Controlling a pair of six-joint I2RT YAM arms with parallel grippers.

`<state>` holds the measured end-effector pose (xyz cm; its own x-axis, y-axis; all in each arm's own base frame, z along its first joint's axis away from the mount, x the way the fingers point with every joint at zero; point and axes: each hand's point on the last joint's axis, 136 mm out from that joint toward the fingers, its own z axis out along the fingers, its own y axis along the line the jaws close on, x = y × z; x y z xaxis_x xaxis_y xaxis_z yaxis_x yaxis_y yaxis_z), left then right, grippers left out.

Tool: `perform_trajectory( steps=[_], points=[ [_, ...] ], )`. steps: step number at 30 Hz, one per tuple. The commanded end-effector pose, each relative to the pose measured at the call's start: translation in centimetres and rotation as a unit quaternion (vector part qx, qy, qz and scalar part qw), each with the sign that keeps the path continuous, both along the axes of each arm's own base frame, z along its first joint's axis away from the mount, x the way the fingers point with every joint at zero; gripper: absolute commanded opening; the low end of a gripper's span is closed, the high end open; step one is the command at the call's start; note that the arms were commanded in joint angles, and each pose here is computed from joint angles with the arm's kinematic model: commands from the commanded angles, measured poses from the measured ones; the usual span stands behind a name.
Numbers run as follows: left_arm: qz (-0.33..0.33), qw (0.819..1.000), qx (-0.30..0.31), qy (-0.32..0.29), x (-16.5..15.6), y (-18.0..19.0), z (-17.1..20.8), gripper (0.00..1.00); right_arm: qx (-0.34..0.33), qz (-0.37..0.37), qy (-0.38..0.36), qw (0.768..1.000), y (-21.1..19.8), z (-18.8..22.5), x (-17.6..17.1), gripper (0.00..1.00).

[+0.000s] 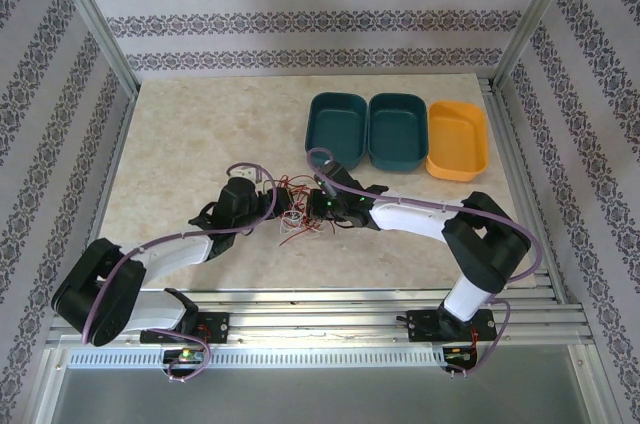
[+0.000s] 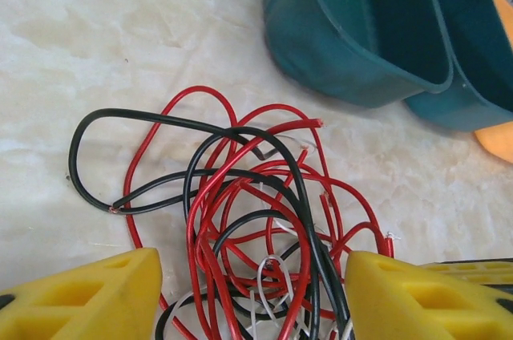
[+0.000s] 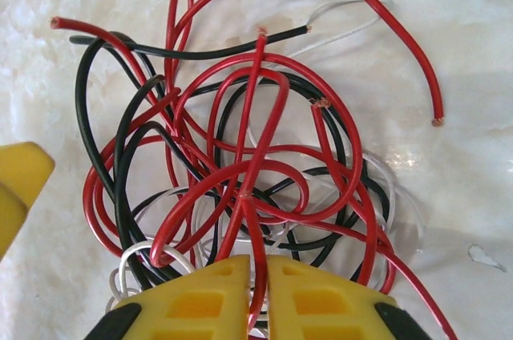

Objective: Untangle the cables

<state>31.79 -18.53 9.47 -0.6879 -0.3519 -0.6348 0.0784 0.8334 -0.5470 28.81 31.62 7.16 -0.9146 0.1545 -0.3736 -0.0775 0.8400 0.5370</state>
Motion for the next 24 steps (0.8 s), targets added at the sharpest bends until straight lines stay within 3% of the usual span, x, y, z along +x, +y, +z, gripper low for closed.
perform_trajectory(
  steps=[1,9,12,24],
  points=[
    [-0.012,1.000,0.006,0.000,0.4,-0.8,0.4,0.65,0.001,0.005,-0.018,1.000,0.0,0.9,0.7,0.00],
    [-0.021,1.000,0.007,-0.007,1.3,-1.6,0.6,0.78,0.001,0.031,-0.094,0.995,-0.8,6.1,0.2,0.00],
    [-0.023,1.000,0.007,-0.009,1.4,-1.7,0.7,0.99,0.002,0.043,-0.126,0.991,-0.9,8.3,-0.2,0.00],
    [-0.035,0.999,0.008,-0.011,1.3,-2.0,0.6,0.99,0.032,0.078,-0.209,0.974,-0.8,15.9,-1.0,0.00]
  ],
)
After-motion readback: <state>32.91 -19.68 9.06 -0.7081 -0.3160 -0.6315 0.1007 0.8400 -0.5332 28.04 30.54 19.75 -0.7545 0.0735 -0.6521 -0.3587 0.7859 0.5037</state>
